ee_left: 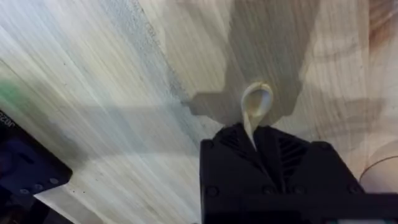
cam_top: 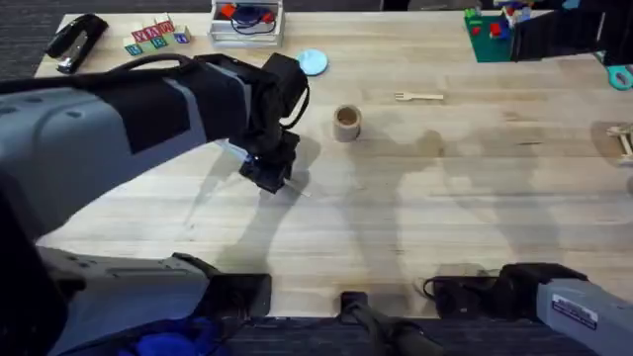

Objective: Pick up a utensil and set it on the pink plate, then put the other utensil in the container.

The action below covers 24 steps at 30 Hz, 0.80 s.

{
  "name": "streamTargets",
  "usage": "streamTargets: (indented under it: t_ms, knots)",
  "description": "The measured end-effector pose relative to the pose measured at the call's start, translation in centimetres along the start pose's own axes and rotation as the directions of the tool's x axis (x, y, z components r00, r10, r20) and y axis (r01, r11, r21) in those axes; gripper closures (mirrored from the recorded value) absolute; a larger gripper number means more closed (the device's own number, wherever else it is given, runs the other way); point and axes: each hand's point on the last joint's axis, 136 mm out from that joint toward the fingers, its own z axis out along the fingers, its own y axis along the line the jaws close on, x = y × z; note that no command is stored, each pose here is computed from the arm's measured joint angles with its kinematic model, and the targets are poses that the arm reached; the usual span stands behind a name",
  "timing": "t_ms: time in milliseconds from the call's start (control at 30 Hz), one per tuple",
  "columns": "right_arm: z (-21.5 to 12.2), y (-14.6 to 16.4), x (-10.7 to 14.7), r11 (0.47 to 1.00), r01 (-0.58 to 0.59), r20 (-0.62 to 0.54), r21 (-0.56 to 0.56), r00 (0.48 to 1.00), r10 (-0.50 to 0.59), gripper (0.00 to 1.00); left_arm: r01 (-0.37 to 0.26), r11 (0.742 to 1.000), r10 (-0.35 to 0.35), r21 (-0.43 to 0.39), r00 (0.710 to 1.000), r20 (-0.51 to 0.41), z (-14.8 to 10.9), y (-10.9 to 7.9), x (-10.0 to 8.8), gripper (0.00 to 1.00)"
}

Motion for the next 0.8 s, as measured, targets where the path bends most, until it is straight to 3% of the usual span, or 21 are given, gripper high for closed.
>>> streamTargets:
  t_ms: [167,267,367,433,500,533,800]
  knots:
    - [0.0,0.0,0.0,1.000,0.000,0.000,0.000,1.000,0.000,0.006,-0.046,0.999,0.046,0.001,0.999,0.000,0.0,0.0,0.0,0.955]
    - [0.0,0.0,0.0,1.000,0.000,0.000,0.000,1.000,0.000,0.005,-0.132,0.991,0.132,0.002,0.991,0.000,-0.1,-0.1,0.0,0.959]
    - [0.0,0.0,0.0,1.000,0.000,0.000,0.000,1.000,0.000,0.005,-0.251,0.968,0.251,0.003,0.968,0.004,-0.7,-0.6,0.0,0.960]
    - [0.0,0.0,0.0,1.000,0.000,0.000,0.000,1.000,0.000,0.005,-0.354,0.935,0.354,0.022,0.935,0.011,-1.6,-1.6,0.0,0.961]
    - [0.0,0.0,0.0,1.000,0.000,0.000,0.000,1.000,0.000,0.005,-0.461,0.886,0.460,0.049,0.887,0.028,-3.0,-2.8,0.1,0.960]
    - [0.0,0.0,0.0,1.000,0.000,-0.001,0.000,1.000,0.000,0.005,-0.583,0.810,0.580,0.064,0.813,0.060,-5.1,-4.1,0.0,0.960]
    - [0.0,0.0,0.0,1.000,0.000,-0.001,0.000,1.000,0.000,0.005,-0.763,0.645,0.759,-0.038,0.634,0.148,-9.9,-4.7,-2.2,0.959]
